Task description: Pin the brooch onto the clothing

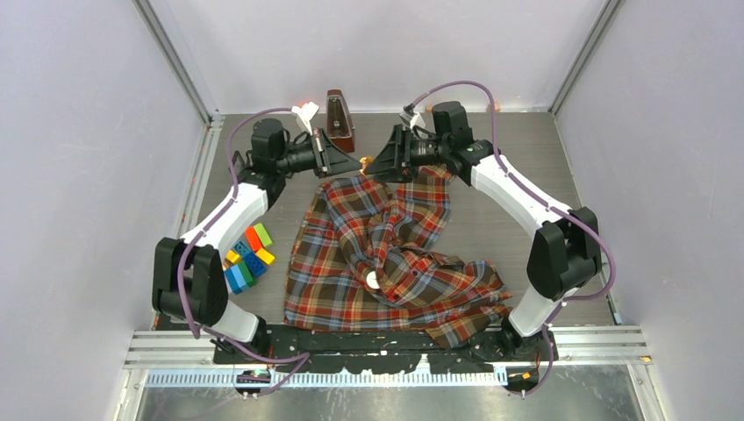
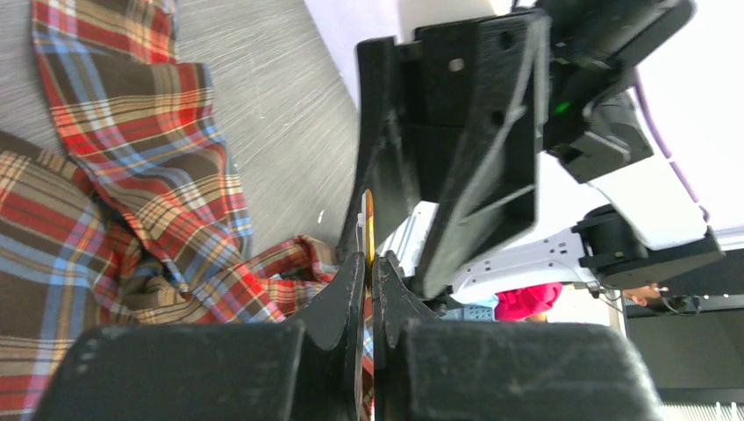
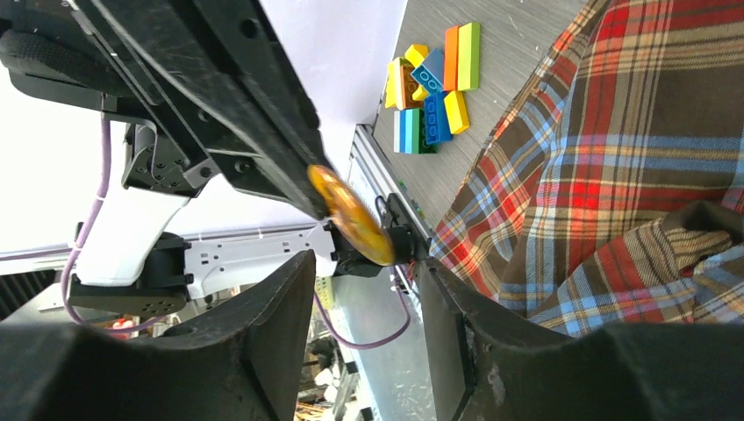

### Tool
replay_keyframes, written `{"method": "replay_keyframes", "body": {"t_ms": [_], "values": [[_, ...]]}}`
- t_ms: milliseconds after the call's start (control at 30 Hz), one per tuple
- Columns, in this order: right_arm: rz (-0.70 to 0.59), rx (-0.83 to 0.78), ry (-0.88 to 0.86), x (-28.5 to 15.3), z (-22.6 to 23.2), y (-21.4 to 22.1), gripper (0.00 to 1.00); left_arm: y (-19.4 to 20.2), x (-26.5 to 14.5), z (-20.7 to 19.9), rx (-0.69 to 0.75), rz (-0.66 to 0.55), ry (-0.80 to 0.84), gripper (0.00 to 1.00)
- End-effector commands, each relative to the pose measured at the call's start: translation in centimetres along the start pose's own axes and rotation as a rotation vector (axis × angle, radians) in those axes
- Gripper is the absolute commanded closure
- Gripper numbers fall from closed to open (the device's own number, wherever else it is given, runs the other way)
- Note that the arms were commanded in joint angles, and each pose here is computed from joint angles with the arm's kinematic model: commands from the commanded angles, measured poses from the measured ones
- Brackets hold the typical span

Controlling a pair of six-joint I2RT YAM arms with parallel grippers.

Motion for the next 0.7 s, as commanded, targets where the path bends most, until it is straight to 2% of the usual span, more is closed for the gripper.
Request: {"method": "replay_keyframes", "body": {"t_ms": [0,133,467,667], "values": [[-0.035,-0.061,-0.080,-1.9,3.2,-0.1,0.48,0.4,-1.0,-4.3,0.089,0.021,0.130,1.00],[-0.053,-0.055,-0.078,-2.1,3.3,0.0,0.53,0.6,-1.1,-4.7,0.090,0.040,0.143,1.00],[-0.110,-0.096,-0.081,-2.8,4.6,-0.9,0.51,1.2,-0.9,-4.8,0.080,0.085,0.152,1.00],[-0.121,-0.097,-0.076,-3.0,4.6,-1.0,0.63,1.4,-0.7,-4.8,0.075,0.105,0.156,1.00]]}}
Point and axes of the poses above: each gripper's point midway between its finger pads, its own x axis out along the fingers, its own z axis along the line the jaws close on, y = z × x, the point moved 6 cm from there along -x, back along the fingers, and after that the axes turned 13 degrees about -x, right-handed, at the moved point
